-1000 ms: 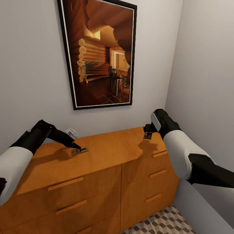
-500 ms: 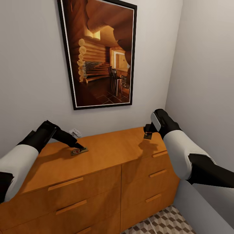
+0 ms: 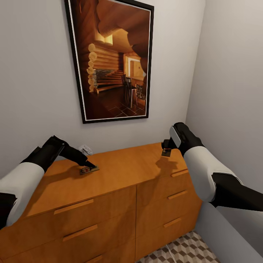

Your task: Take the four mousetraps from the cabinet in the bathroom and place them on the bathroom floor. Make sure all four end up on the same floor surface, and ensure that at least two of them are either under or directly next to the same bathroom sink.

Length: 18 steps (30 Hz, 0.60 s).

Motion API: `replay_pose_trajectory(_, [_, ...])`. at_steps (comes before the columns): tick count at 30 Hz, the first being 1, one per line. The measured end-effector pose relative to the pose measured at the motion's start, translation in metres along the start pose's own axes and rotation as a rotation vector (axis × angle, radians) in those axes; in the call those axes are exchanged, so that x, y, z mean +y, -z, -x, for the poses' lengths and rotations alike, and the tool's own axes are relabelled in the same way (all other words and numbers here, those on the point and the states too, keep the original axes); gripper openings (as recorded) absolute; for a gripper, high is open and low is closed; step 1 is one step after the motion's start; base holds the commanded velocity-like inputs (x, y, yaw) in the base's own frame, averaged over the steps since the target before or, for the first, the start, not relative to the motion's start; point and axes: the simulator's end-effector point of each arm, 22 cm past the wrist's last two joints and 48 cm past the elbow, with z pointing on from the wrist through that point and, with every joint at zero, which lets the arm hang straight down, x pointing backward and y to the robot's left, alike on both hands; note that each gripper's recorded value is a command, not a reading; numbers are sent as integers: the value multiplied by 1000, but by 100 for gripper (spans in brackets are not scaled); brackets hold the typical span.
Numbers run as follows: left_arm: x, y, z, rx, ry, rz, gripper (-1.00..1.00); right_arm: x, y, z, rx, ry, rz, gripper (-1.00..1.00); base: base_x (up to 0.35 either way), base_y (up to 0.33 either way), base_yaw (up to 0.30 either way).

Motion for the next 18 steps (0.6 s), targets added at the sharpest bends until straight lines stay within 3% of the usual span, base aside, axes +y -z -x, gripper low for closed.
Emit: replay_pose_trajectory(18, [-2,1,0,-6,-14,-15,100,0,0,0,0,-1,1,-100,0,0,0])
